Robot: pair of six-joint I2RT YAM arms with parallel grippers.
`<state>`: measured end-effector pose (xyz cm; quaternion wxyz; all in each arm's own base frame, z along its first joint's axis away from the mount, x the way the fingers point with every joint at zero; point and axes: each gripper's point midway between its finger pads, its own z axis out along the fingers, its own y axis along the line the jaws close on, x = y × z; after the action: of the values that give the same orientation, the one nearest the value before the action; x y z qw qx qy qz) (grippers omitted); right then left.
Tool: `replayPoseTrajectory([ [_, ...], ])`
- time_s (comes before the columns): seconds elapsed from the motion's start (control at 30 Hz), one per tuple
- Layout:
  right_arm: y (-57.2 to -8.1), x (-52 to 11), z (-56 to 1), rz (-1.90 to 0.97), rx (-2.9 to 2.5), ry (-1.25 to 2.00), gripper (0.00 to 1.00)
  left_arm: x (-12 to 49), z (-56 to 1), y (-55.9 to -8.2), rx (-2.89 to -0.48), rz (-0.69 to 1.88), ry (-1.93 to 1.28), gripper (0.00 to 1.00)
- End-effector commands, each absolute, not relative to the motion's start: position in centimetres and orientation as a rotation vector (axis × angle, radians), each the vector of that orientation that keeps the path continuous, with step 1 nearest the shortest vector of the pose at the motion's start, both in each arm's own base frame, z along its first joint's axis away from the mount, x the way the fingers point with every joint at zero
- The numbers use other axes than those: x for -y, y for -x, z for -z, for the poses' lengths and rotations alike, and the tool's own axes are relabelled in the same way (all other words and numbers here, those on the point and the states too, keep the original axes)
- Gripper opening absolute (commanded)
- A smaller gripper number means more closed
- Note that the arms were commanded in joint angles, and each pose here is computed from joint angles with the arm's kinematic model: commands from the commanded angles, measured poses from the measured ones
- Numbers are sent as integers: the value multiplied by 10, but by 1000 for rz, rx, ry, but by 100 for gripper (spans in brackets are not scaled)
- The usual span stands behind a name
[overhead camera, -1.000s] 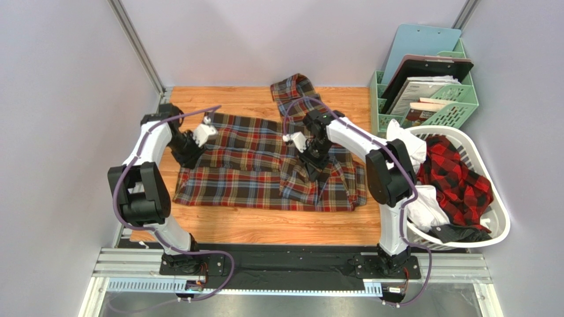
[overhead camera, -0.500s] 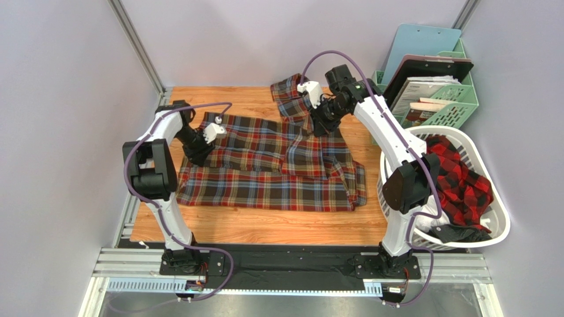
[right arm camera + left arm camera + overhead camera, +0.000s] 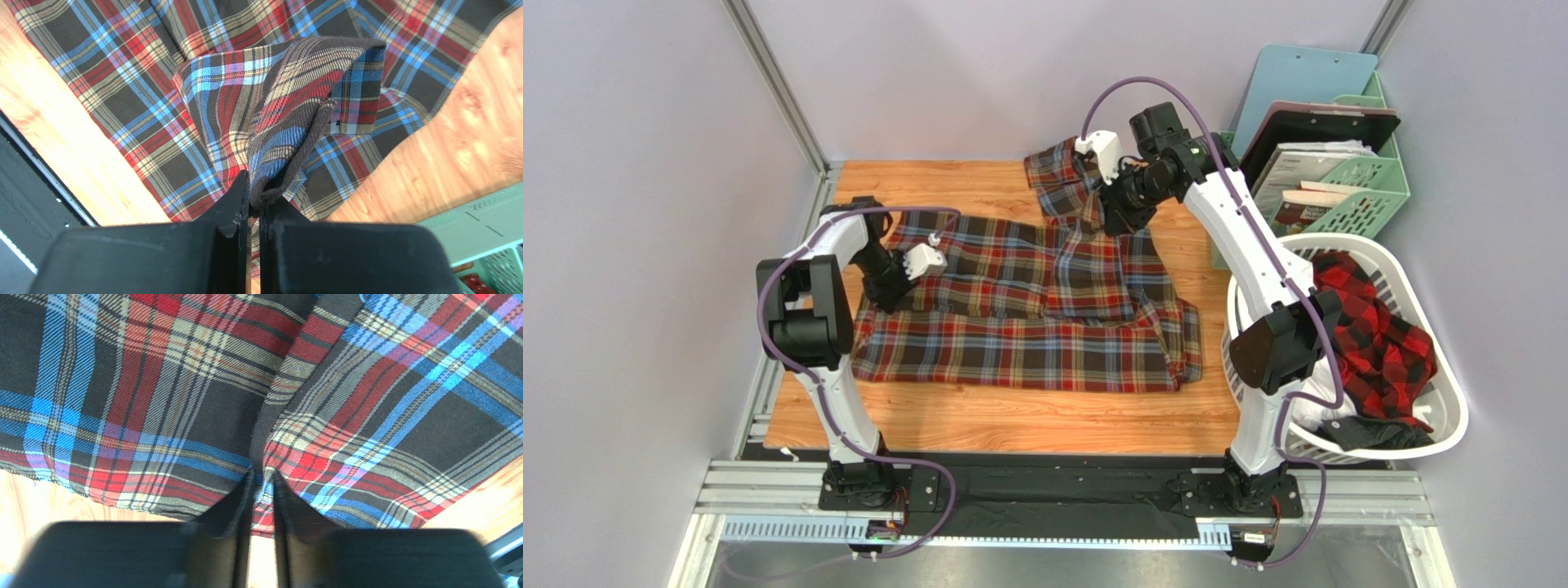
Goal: Fold and stack the long sleeve shirts
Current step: Fold the shirt
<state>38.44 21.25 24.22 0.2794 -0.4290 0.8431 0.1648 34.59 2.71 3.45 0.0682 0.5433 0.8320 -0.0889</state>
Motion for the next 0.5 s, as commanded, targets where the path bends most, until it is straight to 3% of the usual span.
replayPoseTrajectory([
  [0.0,-395,-208,-267,-398,-2199,1117,0,-24,-43,-345,-2456,273,-1683,9],
  [0.1,-399,-207,-276,-384,-2176,1107,0,-24,-49,-349,-2452,254,-1668,0],
  [0.47,-424,-193,-316,-293,-2064,1020,0,-32,-71,-388,-2403,76,-1553,0],
])
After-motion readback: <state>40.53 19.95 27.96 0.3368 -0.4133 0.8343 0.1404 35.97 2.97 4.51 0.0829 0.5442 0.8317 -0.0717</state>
